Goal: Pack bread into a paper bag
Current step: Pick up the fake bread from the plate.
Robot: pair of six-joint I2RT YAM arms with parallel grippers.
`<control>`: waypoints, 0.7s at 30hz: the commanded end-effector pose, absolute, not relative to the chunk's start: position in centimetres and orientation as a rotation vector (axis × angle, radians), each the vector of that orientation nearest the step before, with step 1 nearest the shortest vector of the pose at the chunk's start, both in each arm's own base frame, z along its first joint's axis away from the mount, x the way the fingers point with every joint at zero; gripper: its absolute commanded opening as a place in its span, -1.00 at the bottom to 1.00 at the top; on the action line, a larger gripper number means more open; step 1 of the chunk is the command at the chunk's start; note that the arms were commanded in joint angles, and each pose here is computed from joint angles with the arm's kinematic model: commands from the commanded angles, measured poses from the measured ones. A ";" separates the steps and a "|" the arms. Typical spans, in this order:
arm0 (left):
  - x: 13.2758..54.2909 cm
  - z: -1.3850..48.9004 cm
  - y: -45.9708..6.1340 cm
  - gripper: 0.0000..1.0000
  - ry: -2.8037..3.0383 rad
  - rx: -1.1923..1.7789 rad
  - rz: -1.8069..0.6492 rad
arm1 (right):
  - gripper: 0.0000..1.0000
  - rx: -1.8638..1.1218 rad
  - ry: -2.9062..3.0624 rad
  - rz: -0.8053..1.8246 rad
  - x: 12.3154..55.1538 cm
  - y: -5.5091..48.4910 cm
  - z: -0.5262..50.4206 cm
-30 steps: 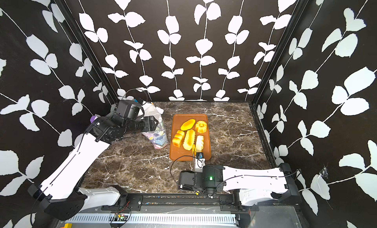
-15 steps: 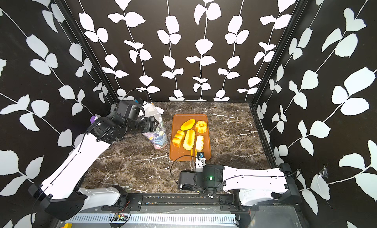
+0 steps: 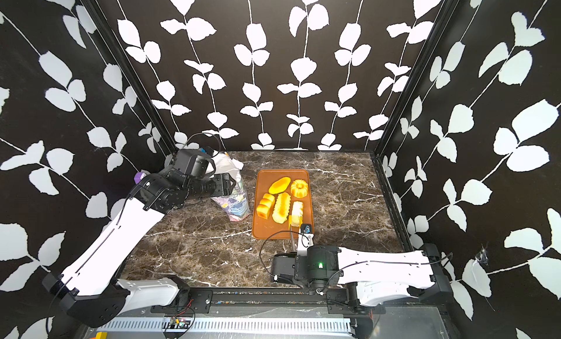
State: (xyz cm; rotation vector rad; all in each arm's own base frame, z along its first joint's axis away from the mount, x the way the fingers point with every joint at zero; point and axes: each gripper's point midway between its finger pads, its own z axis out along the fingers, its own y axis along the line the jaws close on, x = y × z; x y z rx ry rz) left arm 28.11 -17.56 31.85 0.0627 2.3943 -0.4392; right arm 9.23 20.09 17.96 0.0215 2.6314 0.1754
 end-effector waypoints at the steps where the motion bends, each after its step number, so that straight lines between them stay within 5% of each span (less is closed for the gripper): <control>1: 28.1 31.3 -17.6 0.39 2.410 0.081 -0.435 | -0.01 0.038 2.574 0.118 10.0 18.6 18.3; 21: 28.4 31.5 -17.7 0.39 2.416 0.096 -0.417 | 0.12 0.071 2.560 0.137 11.2 19.4 16.7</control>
